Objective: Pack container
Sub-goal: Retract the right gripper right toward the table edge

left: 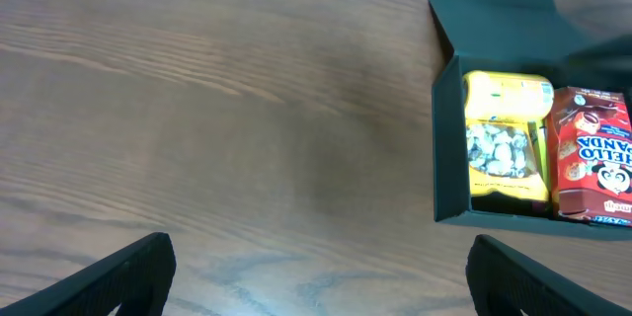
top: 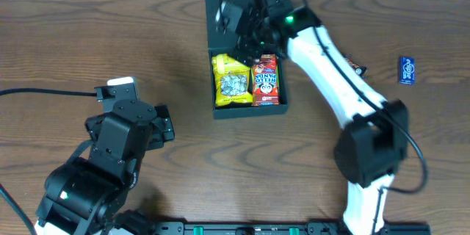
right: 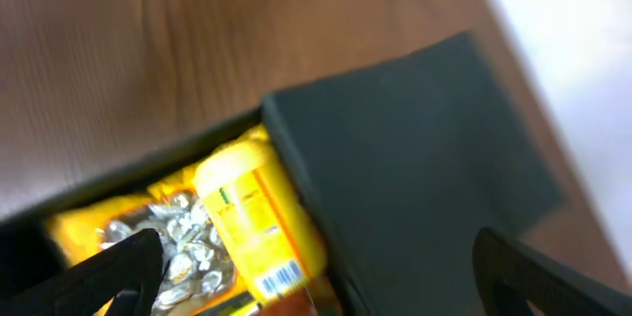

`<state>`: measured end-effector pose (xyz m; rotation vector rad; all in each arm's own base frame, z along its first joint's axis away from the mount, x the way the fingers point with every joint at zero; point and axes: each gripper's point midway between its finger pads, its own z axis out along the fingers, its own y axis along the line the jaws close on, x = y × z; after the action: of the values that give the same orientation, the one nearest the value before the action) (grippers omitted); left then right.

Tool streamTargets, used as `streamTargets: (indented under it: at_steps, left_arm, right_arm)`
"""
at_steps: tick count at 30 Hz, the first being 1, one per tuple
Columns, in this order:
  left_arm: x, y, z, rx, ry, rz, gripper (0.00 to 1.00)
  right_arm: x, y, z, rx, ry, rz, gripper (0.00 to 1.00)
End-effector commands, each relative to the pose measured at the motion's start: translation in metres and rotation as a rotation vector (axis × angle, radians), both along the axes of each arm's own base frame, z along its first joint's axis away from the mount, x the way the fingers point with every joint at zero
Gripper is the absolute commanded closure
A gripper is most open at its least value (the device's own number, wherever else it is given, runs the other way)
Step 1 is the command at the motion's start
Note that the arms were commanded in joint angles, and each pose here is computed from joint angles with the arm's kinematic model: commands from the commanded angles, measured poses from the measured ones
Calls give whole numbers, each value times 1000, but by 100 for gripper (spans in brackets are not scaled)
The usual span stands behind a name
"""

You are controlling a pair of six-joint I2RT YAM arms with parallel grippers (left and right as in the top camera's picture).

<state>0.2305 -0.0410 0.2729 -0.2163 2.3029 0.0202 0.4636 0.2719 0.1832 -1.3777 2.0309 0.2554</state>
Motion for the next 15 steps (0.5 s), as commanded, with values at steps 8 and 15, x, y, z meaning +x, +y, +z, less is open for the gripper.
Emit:
streamTargets:
  at_steps: [8, 15]
  left_arm:
    - [1, 3, 4, 18, -12, 6, 5]
    - [1, 3, 4, 18, -12, 6, 5]
  right_arm:
    - [29, -127, 39, 31, 34, -430, 1]
    - [35, -221, 26, -22, 75, -566, 1]
